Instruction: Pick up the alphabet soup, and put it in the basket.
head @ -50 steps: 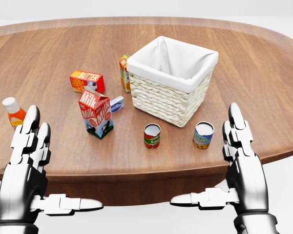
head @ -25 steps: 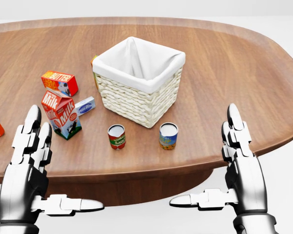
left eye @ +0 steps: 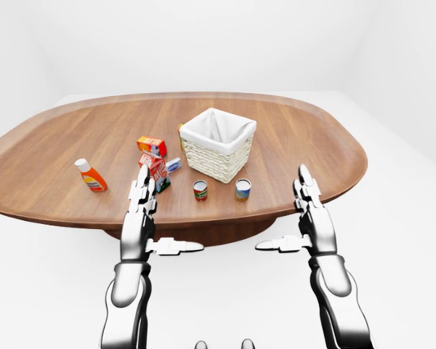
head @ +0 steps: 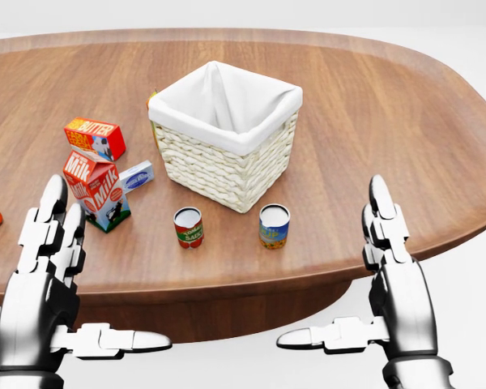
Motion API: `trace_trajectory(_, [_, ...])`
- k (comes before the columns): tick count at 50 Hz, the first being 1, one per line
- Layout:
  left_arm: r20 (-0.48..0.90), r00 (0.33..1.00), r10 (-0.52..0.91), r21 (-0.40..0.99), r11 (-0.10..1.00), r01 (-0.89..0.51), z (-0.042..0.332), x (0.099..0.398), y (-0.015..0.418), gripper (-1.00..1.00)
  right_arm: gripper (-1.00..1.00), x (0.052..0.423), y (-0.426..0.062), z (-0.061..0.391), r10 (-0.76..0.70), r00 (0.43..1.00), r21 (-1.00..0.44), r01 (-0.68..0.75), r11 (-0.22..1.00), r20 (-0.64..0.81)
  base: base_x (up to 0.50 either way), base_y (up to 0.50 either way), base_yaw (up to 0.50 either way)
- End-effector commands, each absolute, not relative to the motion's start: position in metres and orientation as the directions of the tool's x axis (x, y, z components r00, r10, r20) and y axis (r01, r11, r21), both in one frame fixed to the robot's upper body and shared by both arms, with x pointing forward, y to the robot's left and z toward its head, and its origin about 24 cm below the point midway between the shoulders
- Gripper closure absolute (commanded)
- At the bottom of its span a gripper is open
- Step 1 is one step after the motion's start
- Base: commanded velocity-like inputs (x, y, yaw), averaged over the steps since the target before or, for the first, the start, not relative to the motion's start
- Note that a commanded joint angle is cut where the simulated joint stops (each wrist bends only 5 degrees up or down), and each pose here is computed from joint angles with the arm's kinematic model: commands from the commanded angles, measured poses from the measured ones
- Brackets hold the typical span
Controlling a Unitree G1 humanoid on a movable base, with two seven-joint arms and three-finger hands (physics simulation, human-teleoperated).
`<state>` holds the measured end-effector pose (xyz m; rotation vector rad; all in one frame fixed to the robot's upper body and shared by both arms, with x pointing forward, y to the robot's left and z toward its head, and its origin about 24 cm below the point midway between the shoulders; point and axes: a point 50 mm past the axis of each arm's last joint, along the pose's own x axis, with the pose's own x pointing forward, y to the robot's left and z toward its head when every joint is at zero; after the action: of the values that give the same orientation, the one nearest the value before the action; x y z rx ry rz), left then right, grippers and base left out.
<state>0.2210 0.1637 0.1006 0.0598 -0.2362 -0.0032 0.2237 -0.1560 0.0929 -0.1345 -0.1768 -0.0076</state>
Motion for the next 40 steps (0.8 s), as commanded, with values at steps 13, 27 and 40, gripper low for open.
trace_trajectory(13, [0.236, 0.972, -0.009, 0.061, 0.998, -0.006, 0.1013, 0.2204, 0.1645, -1.0, -1.0, 0.2245, -0.1552, 0.0908, 0.004, 0.986, -0.147, 0.021, 0.989, 0.166, 0.11, 0.0, 0.0])
trace_trajectory(27, [0.235, 0.972, -0.008, 0.063, 0.998, -0.007, 0.1012, 0.2201, 0.1647, -1.0, -1.0, 0.2246, -0.1545, 0.0898, 0.005, 0.986, -0.147, 0.02, 0.989, 0.164, 0.2, 0.0, 0.0])
trace_trajectory(40, [0.235, 0.972, -0.009, 0.066, 0.998, -0.007, 0.1014, 0.2191, 0.1638, -1.0, -1.0, 0.2238, -0.1545, 0.0902, 0.008, 0.986, -0.145, 0.017, 0.989, 0.168, 0.22, 0.0, 0.0])
